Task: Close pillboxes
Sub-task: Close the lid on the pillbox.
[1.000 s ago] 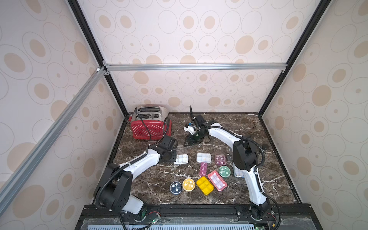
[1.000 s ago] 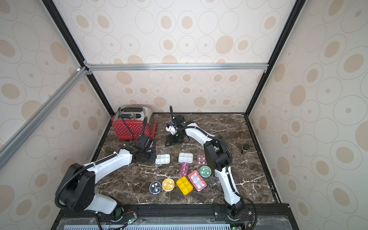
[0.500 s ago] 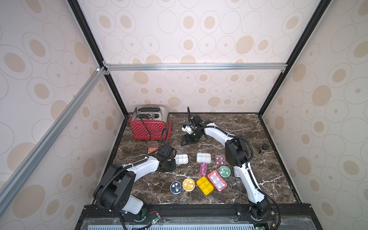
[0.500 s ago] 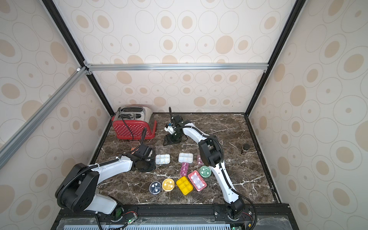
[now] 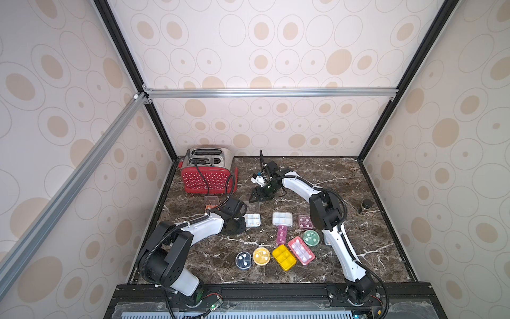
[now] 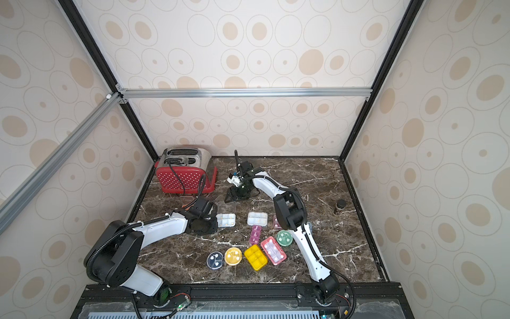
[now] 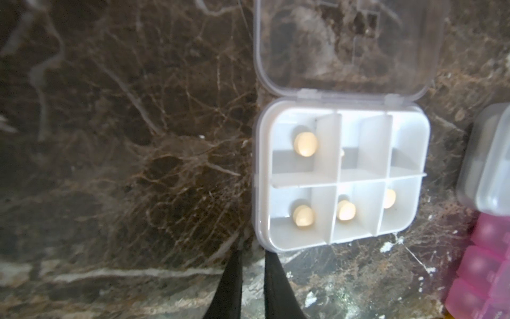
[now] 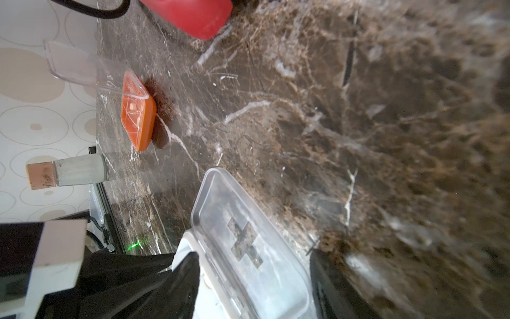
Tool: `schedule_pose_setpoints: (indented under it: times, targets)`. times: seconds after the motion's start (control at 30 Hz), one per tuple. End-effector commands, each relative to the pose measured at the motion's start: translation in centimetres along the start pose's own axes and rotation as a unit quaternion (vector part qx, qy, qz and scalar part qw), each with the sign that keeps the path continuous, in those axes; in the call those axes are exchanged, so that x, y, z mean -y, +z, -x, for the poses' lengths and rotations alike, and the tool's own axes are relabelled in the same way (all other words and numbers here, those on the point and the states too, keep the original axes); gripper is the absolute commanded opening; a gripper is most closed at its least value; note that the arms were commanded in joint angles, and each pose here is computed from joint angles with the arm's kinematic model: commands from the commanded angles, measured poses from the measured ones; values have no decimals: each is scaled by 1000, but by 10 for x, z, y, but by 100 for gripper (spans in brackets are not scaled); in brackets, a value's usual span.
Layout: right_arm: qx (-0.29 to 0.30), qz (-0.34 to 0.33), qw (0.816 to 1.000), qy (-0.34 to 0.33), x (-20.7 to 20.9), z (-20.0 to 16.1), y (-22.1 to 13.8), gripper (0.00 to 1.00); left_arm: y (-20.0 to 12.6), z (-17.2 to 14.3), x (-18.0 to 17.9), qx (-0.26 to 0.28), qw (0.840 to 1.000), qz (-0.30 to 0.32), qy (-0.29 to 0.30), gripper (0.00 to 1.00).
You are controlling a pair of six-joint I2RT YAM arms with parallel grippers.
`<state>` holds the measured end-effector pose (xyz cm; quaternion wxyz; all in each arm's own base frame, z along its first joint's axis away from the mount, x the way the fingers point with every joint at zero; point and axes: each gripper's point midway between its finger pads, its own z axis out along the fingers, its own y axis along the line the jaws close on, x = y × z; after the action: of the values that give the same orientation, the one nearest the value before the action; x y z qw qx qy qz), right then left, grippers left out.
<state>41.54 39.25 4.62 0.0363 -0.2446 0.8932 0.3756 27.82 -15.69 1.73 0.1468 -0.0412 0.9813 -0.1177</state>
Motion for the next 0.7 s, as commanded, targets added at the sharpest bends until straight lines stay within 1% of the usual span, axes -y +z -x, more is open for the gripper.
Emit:
schedule_pose_setpoints:
  times: [0.0,0.33,0.67]
  targets:
    - [-10,27,1000,5,-12,-3,0,63,8,-4,-12,-15,999,34,6,16]
    - [4,55,998,-11,-42,1,-24,61,11,-2,-7,-11,1000,20,0,15]
    - [-2,76,997,-11,-58,-10,-37,60,13,5,-1,-4,1000,12,-5,15]
